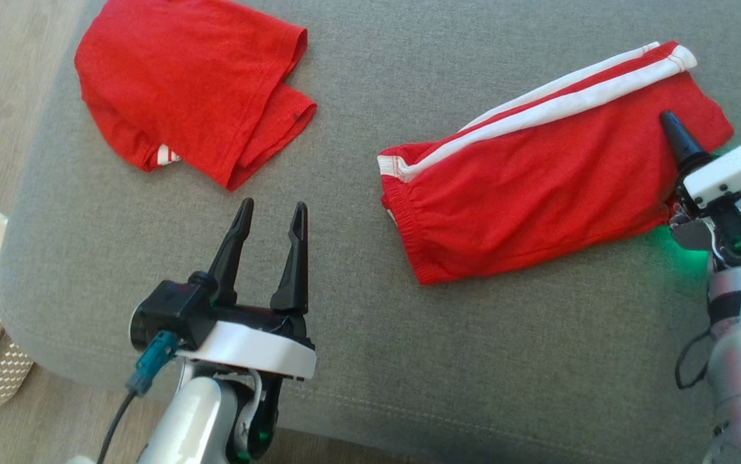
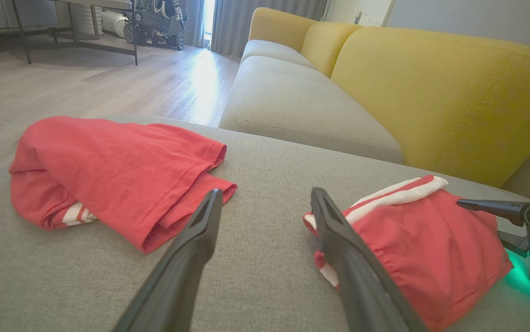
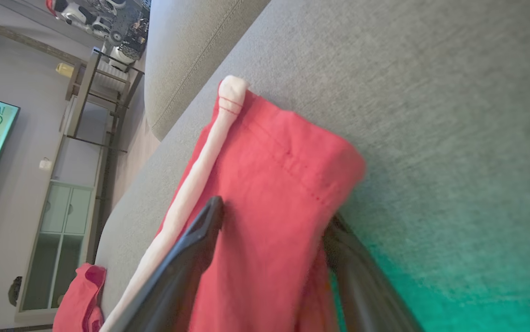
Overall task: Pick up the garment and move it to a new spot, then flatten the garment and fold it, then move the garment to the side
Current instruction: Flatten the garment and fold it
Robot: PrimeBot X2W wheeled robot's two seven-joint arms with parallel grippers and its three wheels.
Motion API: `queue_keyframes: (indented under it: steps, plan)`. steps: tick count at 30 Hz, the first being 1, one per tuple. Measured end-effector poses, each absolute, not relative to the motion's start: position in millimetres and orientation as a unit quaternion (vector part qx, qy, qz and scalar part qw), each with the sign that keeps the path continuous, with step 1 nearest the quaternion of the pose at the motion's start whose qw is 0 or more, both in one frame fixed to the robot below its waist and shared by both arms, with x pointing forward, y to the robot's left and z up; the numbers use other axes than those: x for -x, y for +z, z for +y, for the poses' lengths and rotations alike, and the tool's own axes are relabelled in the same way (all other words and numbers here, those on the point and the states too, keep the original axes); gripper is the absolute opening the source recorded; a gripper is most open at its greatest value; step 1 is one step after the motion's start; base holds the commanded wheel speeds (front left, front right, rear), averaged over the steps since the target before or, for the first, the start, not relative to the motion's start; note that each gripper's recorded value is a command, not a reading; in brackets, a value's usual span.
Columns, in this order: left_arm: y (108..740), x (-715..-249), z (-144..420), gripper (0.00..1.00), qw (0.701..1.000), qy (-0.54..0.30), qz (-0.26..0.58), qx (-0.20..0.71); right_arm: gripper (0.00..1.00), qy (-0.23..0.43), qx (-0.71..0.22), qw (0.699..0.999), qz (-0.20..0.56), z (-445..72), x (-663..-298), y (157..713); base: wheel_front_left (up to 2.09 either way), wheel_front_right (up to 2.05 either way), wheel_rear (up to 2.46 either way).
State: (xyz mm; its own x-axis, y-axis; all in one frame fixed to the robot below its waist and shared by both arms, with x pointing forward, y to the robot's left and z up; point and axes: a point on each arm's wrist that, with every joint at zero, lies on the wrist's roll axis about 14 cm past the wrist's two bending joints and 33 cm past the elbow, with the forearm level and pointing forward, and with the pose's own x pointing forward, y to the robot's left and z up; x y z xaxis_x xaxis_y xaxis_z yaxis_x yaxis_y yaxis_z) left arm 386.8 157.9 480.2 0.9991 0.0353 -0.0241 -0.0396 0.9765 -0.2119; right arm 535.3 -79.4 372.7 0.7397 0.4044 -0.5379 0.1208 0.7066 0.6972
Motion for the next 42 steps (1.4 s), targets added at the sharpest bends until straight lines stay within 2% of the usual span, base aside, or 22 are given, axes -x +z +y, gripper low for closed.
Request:
queue_keyframes:
  steps: [3, 4, 5, 6, 14, 21, 31, 35, 38, 42]
  plan:
    - [480.1, -387.3, 157.6, 1.00, 0.994, 0.019, 0.010, 0.107, 1.00, 0.088, -0.372, 0.852, 0.358, -76.1, -537.0, 373.4, 0.00, 0.00, 0.00]
    - [480.3, -387.9, 157.4, 1.00, 0.994, 0.018, 0.010, 0.107, 0.93, 0.089, -0.370, 0.852, 0.359, -75.8, -537.2, 373.4, 0.00, 0.00, 0.00]
    - [480.8, -388.6, 156.9, 1.00, 0.994, 0.017, 0.009, 0.107, 0.49, 0.090, -0.370, 0.852, 0.360, -75.5, -537.8, 374.1, 0.00, 0.00, 0.00]
    - [481.7, -389.5, 156.3, 1.00, 0.994, 0.017, 0.007, 0.107, 0.00, 0.091, -0.367, 0.853, 0.359, -75.0, -538.1, 374.9, 0.00, 0.00, 0.00]
    - [488.6, -394.4, 150.1, 1.00, 0.994, 0.006, -0.004, 0.109, 0.00, 0.079, -0.365, 0.871, 0.318, -79.4, -537.9, 385.1, 0.00, 0.00, 0.00]
    - [496.6, -396.1, 139.5, 1.00, 0.993, -0.012, -0.015, 0.114, 0.00, 0.034, -0.361, 0.892, 0.269, -111.0, -522.1, 388.0, 0.00, 0.00, 0.00]
    - [504.5, -390.1, 115.2, 1.00, 0.991, -0.052, -0.023, 0.124, 0.00, -0.121, -0.286, 0.934, 0.178, -226.4, -471.4, 386.4, 0.00, 0.00, 0.00]
    - [507.7, -388.2, 106.5, 1.00, 0.990, -0.067, -0.027, 0.125, 0.00, -0.169, -0.235, 0.939, 0.184, -261.2, -440.5, 377.1, 0.00, 0.00, 0.00]
    - [510.8, -388.0, 100.7, 1.00, 0.989, -0.078, -0.030, 0.126, 0.00, -0.175, -0.223, 0.941, 0.183, -263.9, -434.6, 378.6, 0.00, 0.00, 0.00]
    - [512.6, -386.1, 100.0, 1.00, 0.988, -0.079, -0.033, 0.125, 0.00, -0.157, -0.208, 0.954, 0.151, -256.5, -446.8, 397.6, 0.00, 0.00, 0.00]
